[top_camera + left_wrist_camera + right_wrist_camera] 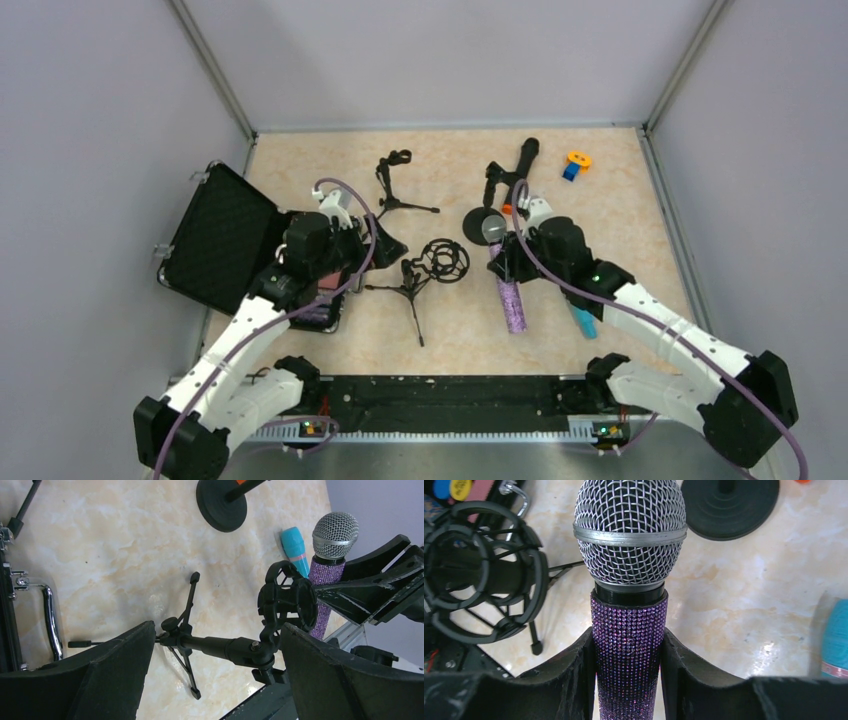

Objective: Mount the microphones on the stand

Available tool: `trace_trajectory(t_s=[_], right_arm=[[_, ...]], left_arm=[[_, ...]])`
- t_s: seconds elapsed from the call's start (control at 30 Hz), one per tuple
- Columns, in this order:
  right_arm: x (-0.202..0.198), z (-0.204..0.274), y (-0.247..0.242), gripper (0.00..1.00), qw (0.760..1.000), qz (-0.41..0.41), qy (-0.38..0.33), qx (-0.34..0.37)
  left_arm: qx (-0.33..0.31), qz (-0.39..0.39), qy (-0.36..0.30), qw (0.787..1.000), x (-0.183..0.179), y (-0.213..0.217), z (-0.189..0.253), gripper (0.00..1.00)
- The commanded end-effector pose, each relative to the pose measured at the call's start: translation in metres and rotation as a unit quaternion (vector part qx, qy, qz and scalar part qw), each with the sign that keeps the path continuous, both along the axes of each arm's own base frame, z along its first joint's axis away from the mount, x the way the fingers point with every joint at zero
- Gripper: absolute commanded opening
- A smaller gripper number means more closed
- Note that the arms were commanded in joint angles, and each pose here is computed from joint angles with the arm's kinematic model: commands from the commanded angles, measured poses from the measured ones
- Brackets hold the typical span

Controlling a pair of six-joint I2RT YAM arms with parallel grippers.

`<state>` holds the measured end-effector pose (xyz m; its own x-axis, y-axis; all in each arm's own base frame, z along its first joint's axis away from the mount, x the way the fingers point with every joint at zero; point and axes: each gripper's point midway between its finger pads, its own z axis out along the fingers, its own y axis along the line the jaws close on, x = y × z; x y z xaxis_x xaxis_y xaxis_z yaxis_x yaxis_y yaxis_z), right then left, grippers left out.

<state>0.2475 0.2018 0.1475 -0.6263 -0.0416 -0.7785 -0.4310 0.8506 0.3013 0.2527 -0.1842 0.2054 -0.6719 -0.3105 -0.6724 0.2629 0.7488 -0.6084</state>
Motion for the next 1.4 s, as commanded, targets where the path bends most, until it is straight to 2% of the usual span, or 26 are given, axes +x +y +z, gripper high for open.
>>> trace_trajectory(t_s=[0.0,0.43,0.67,0.83,0.93,1.17,1.37], right_arm=[[-0.005,0.039,0.017,0.00,0.995,0.016,-0.030,0.095],[-0.011,0.061,0.022,0.00,0.984,0.029,-0.082,0.158],[-0.010,0.095,0.036,0.00,0.970,0.069,-0.128,0.194],[-0.020,0.137,0.047,0.00,0.947,0.118,-0.178,0.241],[-0.029,0.164,0.051,0.00,0.926,0.143,-0.216,0.275],[-0.052,0.212,0.060,0.00,0.875,0.213,-0.279,0.332],[-0.054,0.231,0.067,0.00,0.867,0.224,-0.262,0.360]], left_arm=[[-0.033,-0.021,-0.035,0.999,-0.004,-0.008,0.022,0.99],[-0.050,-0.057,-0.073,0.994,-0.006,-0.018,0.018,0.99],[-0.084,-0.078,-0.129,0.985,-0.005,-0.027,0.048,0.99],[-0.122,-0.098,-0.164,0.974,-0.016,-0.030,0.075,0.99],[-0.144,-0.131,-0.188,0.963,-0.028,-0.036,0.094,0.99],[-0.165,-0.209,-0.198,0.943,-0.048,-0.053,0.114,0.99],[-0.179,-0.282,-0.219,0.917,-0.066,-0.079,0.129,0.99]])
